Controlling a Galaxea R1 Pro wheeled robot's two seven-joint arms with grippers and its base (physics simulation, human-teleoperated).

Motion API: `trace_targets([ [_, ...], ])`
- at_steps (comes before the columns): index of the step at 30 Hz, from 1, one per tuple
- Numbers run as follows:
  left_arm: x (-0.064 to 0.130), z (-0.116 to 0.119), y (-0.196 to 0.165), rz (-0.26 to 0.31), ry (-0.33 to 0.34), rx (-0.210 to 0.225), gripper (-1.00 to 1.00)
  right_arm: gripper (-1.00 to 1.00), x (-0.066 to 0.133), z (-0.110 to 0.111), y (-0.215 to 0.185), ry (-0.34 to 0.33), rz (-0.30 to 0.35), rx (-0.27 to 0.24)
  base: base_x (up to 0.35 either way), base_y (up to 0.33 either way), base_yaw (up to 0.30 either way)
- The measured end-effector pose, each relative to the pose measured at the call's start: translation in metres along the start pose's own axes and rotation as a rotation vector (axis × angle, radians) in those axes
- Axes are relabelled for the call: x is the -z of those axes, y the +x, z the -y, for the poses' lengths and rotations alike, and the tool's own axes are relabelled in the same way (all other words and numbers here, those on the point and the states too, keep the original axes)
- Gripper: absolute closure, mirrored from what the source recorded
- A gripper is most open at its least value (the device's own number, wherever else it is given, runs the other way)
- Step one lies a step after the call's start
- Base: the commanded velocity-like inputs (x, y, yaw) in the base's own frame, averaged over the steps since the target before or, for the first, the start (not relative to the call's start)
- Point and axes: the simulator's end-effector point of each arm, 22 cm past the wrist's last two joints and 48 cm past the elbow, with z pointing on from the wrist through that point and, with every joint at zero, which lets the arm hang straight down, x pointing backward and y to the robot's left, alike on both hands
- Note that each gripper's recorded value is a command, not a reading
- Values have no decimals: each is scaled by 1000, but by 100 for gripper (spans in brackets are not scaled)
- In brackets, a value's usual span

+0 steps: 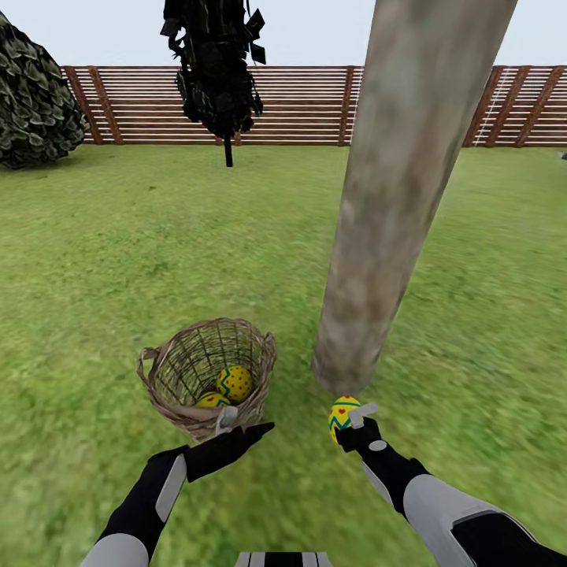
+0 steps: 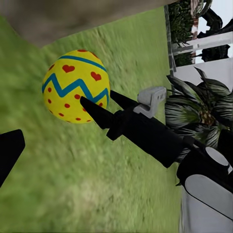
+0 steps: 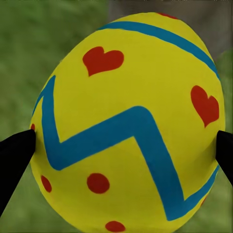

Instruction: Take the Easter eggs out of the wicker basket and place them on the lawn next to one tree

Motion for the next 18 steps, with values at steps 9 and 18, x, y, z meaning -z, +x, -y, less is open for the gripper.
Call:
trace_targets([
  [9, -2, -14, 7, -10, -13, 23, -100, 100, -8, -4, 16, -8, -24, -2, 0, -1, 0],
  [18, -5, -31, 17, -24, -27, 54, -100, 100, -17, -10, 37, -19, -60, -3, 0, 0, 0],
])
